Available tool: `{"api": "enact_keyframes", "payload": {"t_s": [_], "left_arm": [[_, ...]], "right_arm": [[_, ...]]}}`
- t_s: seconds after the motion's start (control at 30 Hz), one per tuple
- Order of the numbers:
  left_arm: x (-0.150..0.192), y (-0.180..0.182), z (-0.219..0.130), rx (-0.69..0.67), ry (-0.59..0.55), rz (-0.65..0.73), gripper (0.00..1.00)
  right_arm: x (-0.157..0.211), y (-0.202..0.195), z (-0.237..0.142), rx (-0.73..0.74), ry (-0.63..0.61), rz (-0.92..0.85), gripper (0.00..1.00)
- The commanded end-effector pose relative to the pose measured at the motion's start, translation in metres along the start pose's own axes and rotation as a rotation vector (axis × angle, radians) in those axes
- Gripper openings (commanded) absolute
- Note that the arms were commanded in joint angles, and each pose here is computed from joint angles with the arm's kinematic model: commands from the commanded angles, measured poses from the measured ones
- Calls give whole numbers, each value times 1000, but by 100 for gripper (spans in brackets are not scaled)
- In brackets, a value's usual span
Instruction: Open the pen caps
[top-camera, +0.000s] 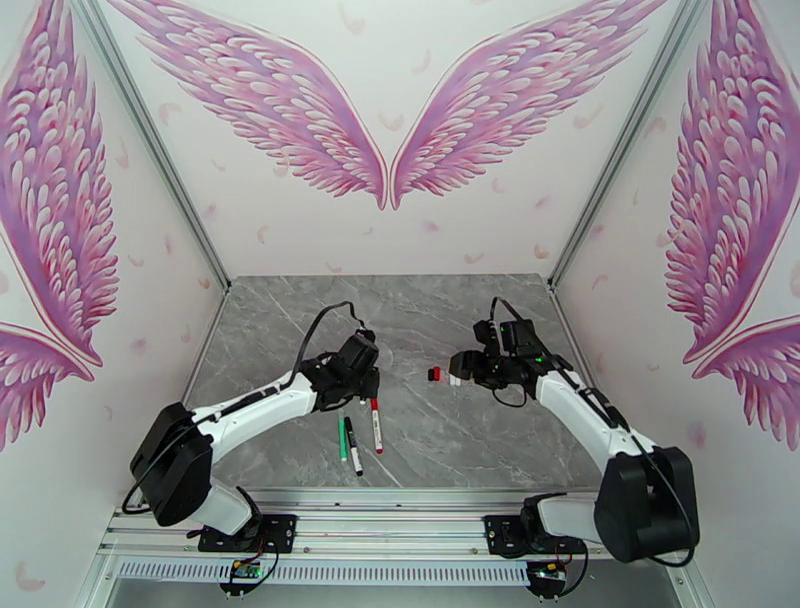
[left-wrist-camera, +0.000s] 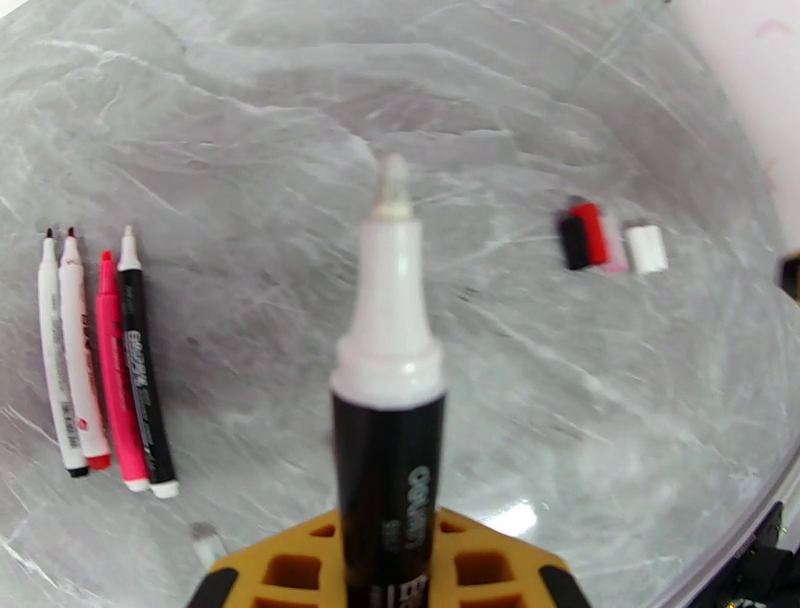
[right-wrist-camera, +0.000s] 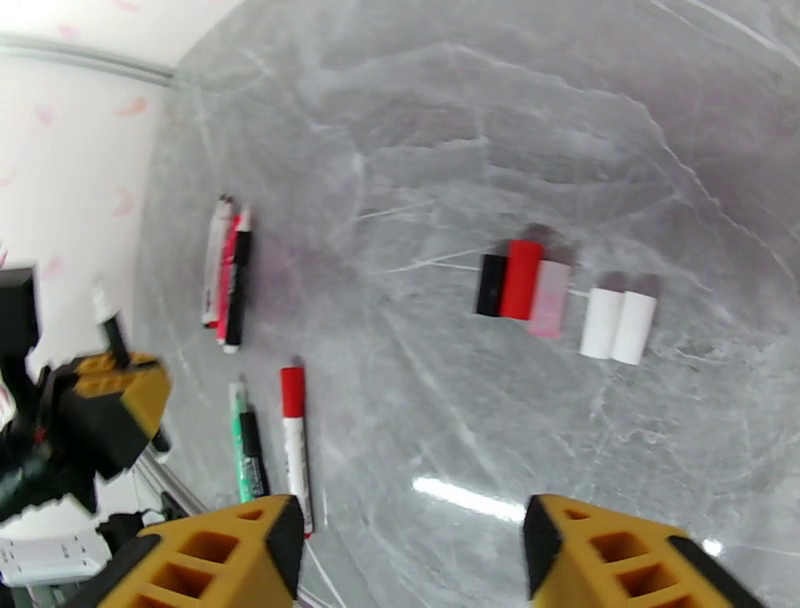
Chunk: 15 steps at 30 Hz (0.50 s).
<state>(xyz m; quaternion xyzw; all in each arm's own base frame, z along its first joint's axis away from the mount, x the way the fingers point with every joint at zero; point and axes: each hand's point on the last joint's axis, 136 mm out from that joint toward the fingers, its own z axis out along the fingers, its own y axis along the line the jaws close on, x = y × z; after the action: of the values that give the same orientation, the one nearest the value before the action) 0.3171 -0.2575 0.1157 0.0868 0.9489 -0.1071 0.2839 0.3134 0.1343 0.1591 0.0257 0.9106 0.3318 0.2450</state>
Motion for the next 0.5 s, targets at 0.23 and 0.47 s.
{"api": "enact_keyframes", "payload": {"t_s": [0.23,0.47], "left_arm": [[-3,38,38,-265,90,54,9],[-1,60,61,-396,133,49,9]], "right_arm": [[4,27,-33,-65,-82,-57,99],[5,26,-34,-56,-83,-62,99]]}}
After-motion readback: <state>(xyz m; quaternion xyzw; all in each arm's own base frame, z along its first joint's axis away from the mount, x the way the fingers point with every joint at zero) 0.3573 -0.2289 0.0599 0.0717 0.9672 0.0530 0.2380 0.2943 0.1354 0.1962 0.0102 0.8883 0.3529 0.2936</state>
